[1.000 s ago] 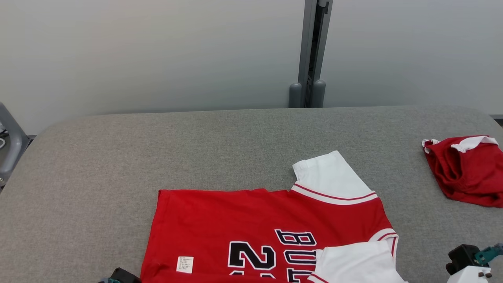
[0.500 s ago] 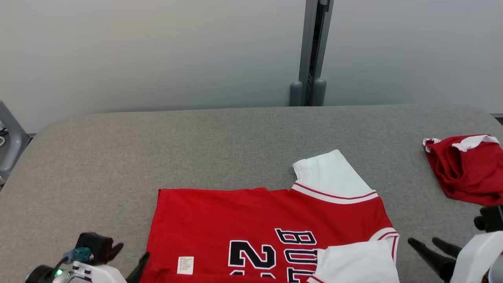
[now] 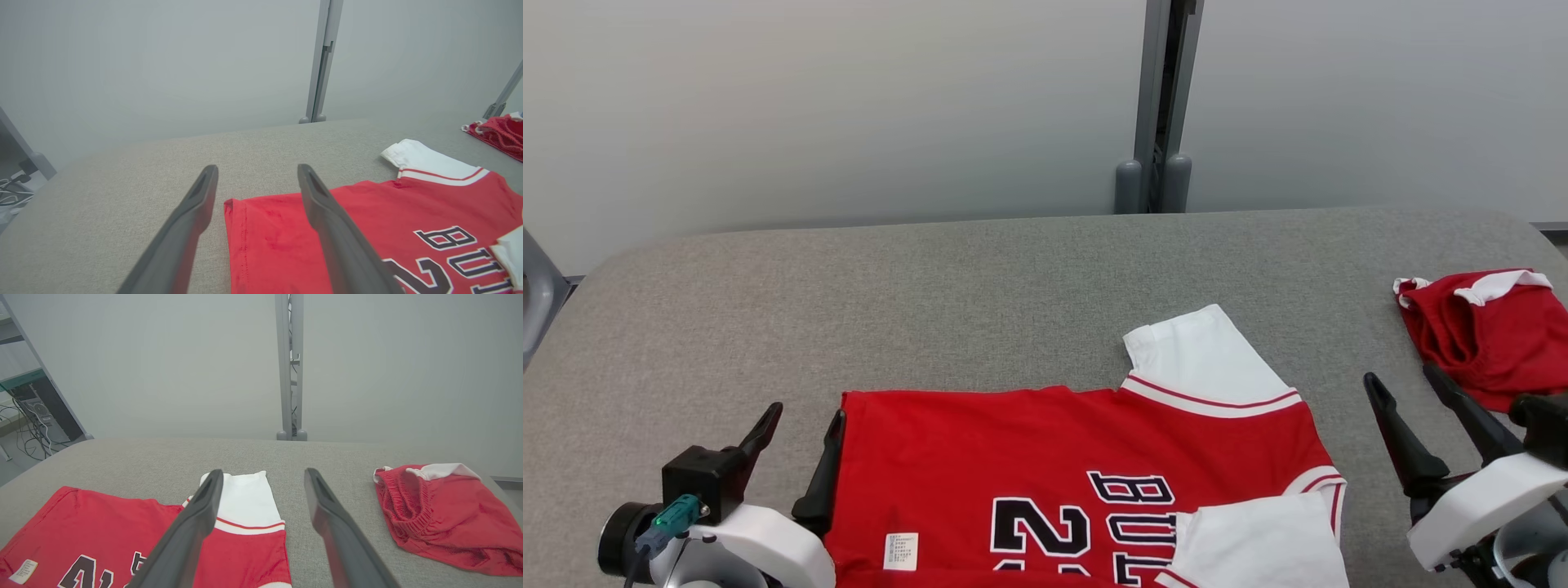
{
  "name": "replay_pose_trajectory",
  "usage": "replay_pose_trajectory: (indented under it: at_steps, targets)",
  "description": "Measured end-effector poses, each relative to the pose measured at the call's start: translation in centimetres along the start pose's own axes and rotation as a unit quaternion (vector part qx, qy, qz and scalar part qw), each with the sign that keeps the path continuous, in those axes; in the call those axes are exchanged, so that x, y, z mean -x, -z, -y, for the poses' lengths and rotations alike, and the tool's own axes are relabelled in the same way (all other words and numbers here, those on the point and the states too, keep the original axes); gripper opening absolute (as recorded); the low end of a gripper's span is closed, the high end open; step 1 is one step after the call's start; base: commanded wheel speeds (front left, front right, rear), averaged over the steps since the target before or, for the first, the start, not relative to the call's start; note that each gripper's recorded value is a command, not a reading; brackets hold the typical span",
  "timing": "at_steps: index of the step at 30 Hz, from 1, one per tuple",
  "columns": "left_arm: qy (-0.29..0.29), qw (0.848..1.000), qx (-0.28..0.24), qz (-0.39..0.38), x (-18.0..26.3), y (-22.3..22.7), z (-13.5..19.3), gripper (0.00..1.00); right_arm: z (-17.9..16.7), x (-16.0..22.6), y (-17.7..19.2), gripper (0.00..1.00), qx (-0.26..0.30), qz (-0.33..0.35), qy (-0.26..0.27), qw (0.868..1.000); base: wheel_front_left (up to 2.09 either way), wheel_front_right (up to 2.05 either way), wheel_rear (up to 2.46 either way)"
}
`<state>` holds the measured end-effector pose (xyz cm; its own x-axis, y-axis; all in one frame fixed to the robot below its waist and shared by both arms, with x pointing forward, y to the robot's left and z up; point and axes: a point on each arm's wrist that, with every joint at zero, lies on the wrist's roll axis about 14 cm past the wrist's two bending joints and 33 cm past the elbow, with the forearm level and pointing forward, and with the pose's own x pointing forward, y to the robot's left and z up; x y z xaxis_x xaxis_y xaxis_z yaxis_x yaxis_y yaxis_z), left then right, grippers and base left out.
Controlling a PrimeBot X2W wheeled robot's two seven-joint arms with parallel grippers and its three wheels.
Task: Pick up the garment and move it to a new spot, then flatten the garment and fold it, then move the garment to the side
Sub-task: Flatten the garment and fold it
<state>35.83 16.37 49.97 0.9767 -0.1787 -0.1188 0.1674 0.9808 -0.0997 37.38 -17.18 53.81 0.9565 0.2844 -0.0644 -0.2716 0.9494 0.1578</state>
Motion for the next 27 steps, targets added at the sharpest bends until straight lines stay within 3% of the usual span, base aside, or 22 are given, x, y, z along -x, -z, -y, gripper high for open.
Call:
replay_pose_trajectory:
  at_steps: [6, 11, 27]
  targets:
    - [-0.007, 0.999, -0.027, -0.024, -0.8, 1.9, -0.3, 1.0, -0.4, -0.4, 2.1, 1.0, -0.003, -0.008, 0.001, 1.0, 0.0, 0.0, 0.0]
    - [-0.033, 0.991, -0.091, -0.093, -2.4, 4.5, -2.5, 1.0, -0.5, -1.0, 3.3, 1.0, -0.011, -0.019, 0.0, 1.0, 0.0, 0.0, 0.0]
    - [0.014, 0.96, -0.172, -0.221, -10.3, 9.7, -2.8, 1.0, 2.3, -1.8, 7.2, 1.0, -0.025, -0.073, 0.035, 0.996, 0.0, 0.0, 0.0]
